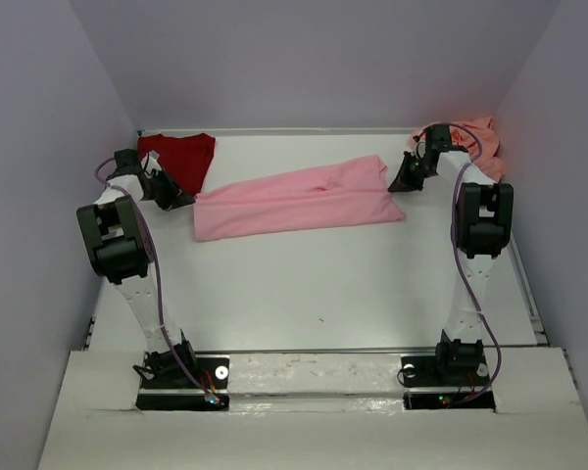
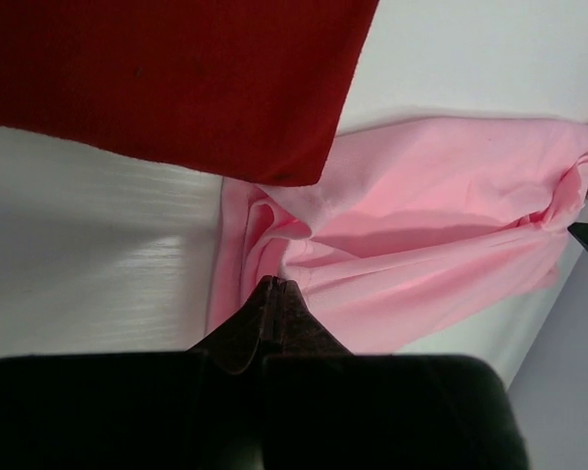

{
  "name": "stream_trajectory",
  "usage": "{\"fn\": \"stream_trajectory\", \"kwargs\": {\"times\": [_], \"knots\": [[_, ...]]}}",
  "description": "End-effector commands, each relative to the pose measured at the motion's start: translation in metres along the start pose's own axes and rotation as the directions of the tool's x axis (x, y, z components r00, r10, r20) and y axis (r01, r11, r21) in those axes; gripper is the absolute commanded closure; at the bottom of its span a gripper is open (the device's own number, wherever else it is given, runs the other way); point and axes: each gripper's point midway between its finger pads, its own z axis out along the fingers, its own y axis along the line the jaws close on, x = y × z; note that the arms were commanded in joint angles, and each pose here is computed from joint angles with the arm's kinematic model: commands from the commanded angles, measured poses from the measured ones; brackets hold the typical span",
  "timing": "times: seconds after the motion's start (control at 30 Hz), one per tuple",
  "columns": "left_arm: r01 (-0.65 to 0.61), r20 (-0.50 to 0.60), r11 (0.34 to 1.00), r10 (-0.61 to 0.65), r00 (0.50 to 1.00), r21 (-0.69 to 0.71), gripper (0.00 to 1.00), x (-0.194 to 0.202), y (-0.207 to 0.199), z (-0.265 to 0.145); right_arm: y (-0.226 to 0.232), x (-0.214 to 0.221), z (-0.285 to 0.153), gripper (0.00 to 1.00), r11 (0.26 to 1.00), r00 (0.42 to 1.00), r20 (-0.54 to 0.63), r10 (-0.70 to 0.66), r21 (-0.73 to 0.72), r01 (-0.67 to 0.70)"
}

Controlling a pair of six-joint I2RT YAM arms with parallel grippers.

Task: Fold and stack the t-shirts
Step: Fold the tshirt

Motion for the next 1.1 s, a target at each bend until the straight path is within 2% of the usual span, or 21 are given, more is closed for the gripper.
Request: {"fn": "stream_trajectory", "kwargs": {"times": [0.0,0.2,0.27,0.3,0.37,0.4,0.47,0.77,0.93,1.0,1.07], "knots": [[-0.023,0.029,1.0,0.024,0.999,-0.012,0.98,-0.013,0.006,0.004,0.001,-0.016,-0.01,1.0,1.0,0.998,0.058,-0.023,0.004,0.023],[-0.013,0.013,1.0,0.013,1.0,-0.02,0.91,-0.006,0.014,0.01,0.003,-0.017,-0.011,1.0,1.0,0.998,0.062,-0.025,0.002,0.025],[-0.012,0.011,1.0,0.012,1.0,-0.024,0.81,-0.005,0.016,0.011,0.002,-0.017,-0.011,1.0,1.0,0.998,0.061,-0.023,0.002,0.023],[-0.015,0.01,0.999,0.015,1.0,-0.028,0.61,-0.004,0.016,0.011,0.003,-0.017,-0.011,0.91,1.0,0.998,0.062,-0.024,0.002,0.024],[-0.023,0.016,0.999,0.024,1.0,-0.034,0.38,-0.005,0.015,0.008,0.004,-0.018,-0.012,0.63,1.0,0.998,0.065,-0.025,-0.004,0.026],[-0.027,0.026,0.999,0.028,0.999,-0.044,0.23,-0.006,0.016,0.005,0.006,-0.019,-0.013,0.48,1.0,0.997,0.066,-0.028,-0.008,0.029],[-0.051,0.05,0.998,0.053,0.997,-0.04,0.12,-0.01,0.008,-0.003,0.008,-0.02,-0.014,0.41,0.999,0.997,0.07,-0.034,-0.016,0.035],[-0.128,0.218,0.989,0.11,0.97,0.069,0.14,-0.051,-0.052,-0.047,0.017,-0.036,-0.027,0.4,0.998,0.992,0.113,-0.062,-0.023,0.065],[-0.166,0.187,0.971,0.133,0.973,0.174,0.18,-0.049,-0.077,-0.048,0.027,-0.043,-0.045,0.4,0.996,0.987,0.142,-0.077,-0.026,0.081],[-0.176,0.15,0.96,0.145,0.978,0.218,0.26,-0.04,-0.084,-0.043,0.032,-0.041,-0.052,0.41,0.996,0.987,0.145,-0.076,-0.037,0.082],[-0.163,0.088,0.96,0.146,0.985,0.227,0.29,-0.027,-0.086,-0.03,0.04,-0.04,-0.067,0.41,0.995,0.985,0.157,-0.076,-0.049,0.085]]}}
